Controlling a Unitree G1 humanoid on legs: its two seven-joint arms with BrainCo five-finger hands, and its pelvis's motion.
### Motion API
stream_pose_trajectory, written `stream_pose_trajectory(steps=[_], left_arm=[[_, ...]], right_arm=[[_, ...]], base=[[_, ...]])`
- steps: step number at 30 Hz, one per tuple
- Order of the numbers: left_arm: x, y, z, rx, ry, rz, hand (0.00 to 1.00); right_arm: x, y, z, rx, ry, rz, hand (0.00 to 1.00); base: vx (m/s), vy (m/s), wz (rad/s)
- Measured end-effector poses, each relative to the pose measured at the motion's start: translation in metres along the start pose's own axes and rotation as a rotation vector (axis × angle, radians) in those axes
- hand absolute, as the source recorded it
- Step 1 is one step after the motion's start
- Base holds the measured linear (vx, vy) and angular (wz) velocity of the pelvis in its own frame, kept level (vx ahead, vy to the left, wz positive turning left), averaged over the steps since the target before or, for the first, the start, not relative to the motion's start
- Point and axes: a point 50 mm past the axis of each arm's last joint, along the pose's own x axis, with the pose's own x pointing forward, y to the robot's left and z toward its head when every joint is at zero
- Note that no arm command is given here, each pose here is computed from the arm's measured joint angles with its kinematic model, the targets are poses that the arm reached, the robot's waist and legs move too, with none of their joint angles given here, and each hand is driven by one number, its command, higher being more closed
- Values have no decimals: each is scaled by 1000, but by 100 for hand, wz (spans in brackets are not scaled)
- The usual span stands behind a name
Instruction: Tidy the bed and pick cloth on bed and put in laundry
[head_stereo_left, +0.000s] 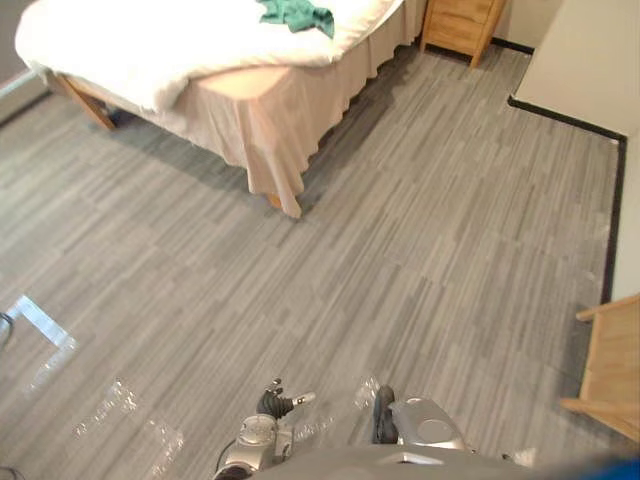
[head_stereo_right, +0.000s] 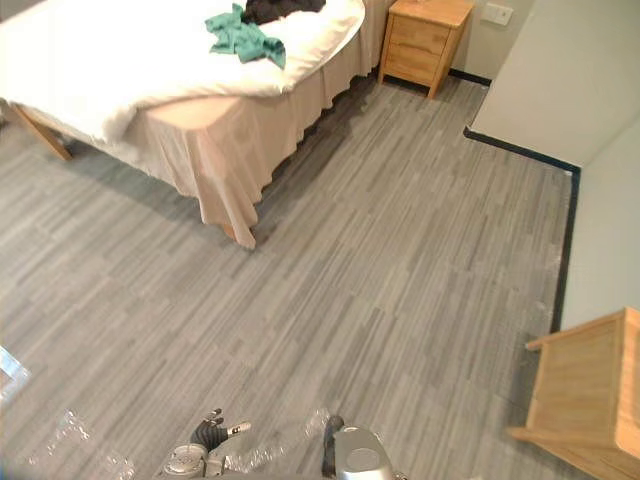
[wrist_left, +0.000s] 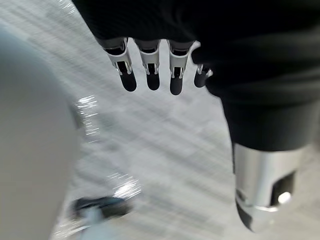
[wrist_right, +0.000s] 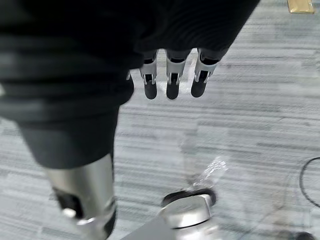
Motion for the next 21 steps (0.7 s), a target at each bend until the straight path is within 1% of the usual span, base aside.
stream_pose_trajectory(steps=[2,5,6,8,10,11,12,14,15,17,21], left_arm=[[0,2,4,-25,-21,14,0],[3,10,18,-48,-71,68,0],[3,15,22,-69,-88,86,0],[4,18,28,-80,-115,108,0],[4,16,29,-75,-120,105,0],[4,11,29,-64,-118,89,0],[3,1,25,-52,-107,56,0],[7,8,39,-34,-140,70,0],[7,7,40,-32,-143,66,0],[6,5,35,-32,-127,58,0],[2,15,12,-48,-58,89,0]], right_arm=[[3,-1,14,-42,-38,2,0],[5,17,38,-88,-94,39,0],[6,24,46,-99,-106,54,0],[5,30,48,-111,-115,64,0],[5,32,52,-120,-133,65,0],[5,28,52,-119,-138,56,0],[5,18,47,-124,-133,31,0],[2,36,40,-119,-117,76,0],[1,40,39,-108,-111,83,0],[1,39,39,-106,-109,84,0],[1,32,24,-64,-53,69,0]], base=[[61,-99,-105],[-14,-11,-127],[251,33,-93],[398,57,-81],[520,143,-50],[604,280,-20],[538,261,17],[523,237,61],[489,260,49],[331,268,27],[333,236,75]])
